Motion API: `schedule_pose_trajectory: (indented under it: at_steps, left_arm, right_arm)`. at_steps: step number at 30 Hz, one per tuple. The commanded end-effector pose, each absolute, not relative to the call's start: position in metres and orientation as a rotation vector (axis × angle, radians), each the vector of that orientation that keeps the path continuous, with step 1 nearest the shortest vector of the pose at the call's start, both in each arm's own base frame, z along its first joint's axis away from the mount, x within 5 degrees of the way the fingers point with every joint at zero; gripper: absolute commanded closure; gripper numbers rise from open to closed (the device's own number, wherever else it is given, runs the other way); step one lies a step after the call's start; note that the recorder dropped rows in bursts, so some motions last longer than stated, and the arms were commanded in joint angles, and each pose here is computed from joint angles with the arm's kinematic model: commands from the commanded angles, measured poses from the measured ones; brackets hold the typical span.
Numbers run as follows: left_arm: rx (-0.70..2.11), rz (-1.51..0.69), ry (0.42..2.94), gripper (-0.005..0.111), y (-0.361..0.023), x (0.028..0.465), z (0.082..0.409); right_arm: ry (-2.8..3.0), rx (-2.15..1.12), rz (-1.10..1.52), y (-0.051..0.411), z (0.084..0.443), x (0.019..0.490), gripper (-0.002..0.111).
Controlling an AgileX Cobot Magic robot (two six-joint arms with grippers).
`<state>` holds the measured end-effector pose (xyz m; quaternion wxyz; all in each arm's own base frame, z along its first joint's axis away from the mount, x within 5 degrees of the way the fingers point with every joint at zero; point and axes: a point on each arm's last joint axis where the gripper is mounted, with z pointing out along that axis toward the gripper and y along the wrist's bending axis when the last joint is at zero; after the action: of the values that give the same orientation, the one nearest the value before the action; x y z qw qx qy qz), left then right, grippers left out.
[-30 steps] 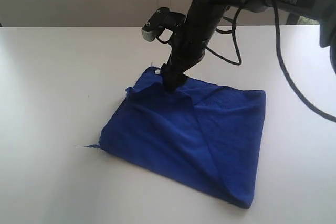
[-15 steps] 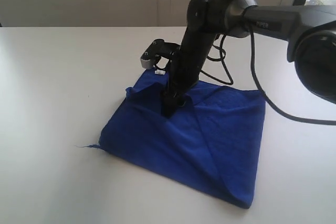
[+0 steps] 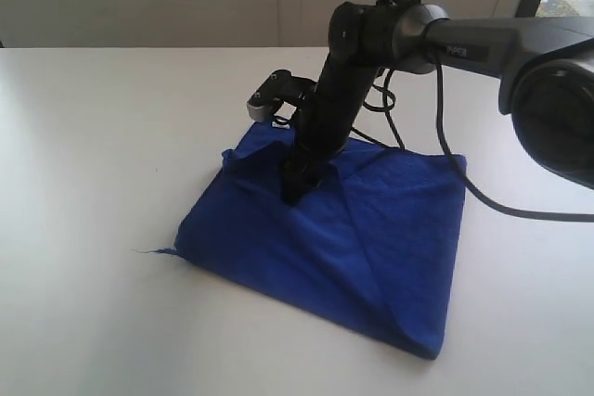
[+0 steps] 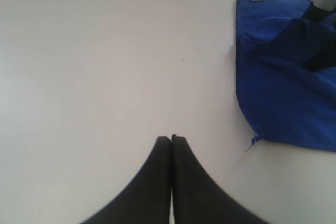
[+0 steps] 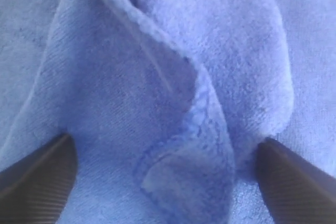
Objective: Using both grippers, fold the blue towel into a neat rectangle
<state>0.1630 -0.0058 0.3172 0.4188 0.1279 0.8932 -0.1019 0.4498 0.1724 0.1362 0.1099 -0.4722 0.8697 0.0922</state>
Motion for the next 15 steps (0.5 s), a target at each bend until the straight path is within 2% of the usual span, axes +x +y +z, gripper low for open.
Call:
schedule_pose_trajectory:
  at_steps: [1, 7, 11, 15]
  left_arm:
    - [0.323, -0.271, 2.237, 0.107, -0.008, 0.161, 0.317]
    - [0.323, -0.271, 2.237, 0.107, -0.008, 0.161, 0.317]
    - [0.323, -0.271, 2.237, 0.107, -0.008, 0.161, 0.317]
    - [0.323, -0.271, 2.237, 0.107, -0.008, 0.161, 0.317]
  right_arm:
    - [2.695, -1.166, 0.153, 0.162, 0.119, 0.457, 0.022]
    - [2.861, -0.743, -0.004, 0.151, 0.112, 0.461, 0.022]
    - [2.949, -0.338, 0.02, 0.15, 0.111, 0.46, 0.022]
    - [2.952, -0.256, 0.026, 0.149, 0.119, 0.46, 0.022]
